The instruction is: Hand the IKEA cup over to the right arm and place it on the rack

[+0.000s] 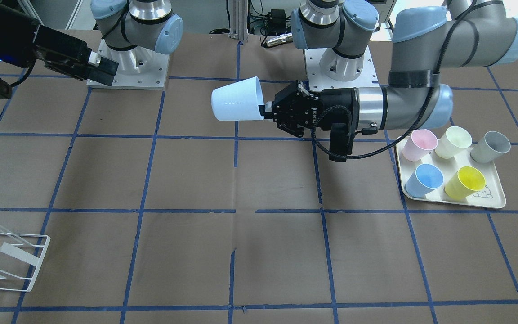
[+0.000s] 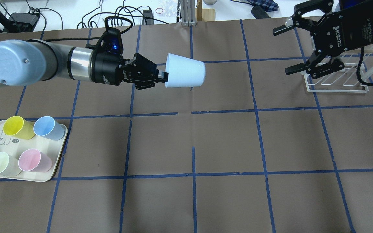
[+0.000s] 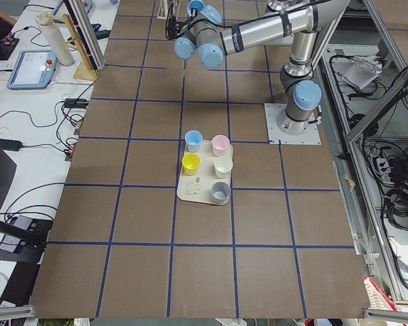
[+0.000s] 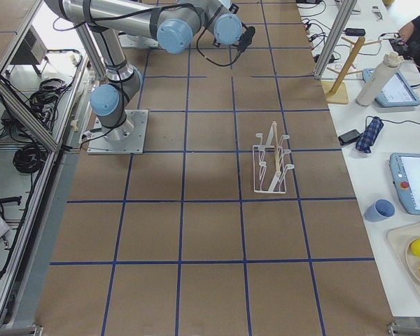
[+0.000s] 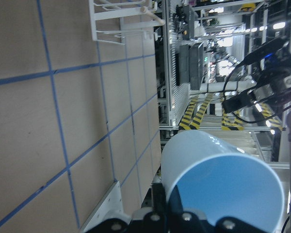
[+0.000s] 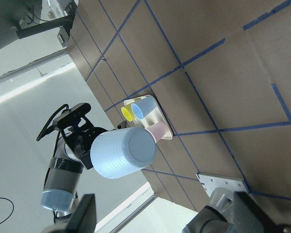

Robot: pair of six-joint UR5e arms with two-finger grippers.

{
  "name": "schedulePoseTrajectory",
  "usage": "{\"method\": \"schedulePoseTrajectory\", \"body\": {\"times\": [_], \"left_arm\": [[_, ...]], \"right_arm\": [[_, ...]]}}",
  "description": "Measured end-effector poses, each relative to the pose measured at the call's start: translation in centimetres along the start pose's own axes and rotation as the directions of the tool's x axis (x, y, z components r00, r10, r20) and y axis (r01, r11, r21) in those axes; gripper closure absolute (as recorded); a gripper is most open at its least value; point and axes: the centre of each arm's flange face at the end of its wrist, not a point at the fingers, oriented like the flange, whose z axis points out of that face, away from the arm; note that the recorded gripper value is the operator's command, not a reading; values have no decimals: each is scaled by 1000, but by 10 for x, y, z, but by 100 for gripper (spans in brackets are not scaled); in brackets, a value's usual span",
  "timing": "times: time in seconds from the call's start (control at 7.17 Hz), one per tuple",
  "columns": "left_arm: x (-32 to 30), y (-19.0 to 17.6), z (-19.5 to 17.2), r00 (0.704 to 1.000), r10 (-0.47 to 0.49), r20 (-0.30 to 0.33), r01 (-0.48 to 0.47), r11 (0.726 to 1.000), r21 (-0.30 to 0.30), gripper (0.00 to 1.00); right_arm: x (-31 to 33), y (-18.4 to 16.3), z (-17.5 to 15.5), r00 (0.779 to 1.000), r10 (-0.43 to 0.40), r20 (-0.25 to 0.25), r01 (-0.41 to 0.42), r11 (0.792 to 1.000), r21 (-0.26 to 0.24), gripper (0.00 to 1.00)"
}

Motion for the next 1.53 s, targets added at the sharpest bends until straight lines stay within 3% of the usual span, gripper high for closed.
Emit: {"method": "schedulePoseTrajectory", "body": {"times": [0.28,0.56,0.84,1.12,1.53], "left_arm": [[-22,14,51,986,10,-169,13,991,134,100],[-23,24,81,963,29,-266,27,978,205,100],[-20,30,94,955,30,-295,35,976,213,100],[-24,30,97,954,2,-299,62,977,203,100],[-22,29,98,957,0,-291,55,982,180,100]], "right_arm": [[9,8,8,986,167,15,-166,983,-77,0],[13,4,9,946,323,8,-321,943,-92,0],[20,-25,8,907,421,14,-418,904,-89,0],[22,-46,10,881,469,59,-461,881,-108,0],[23,-53,16,866,497,57,-488,864,-124,0]]}}
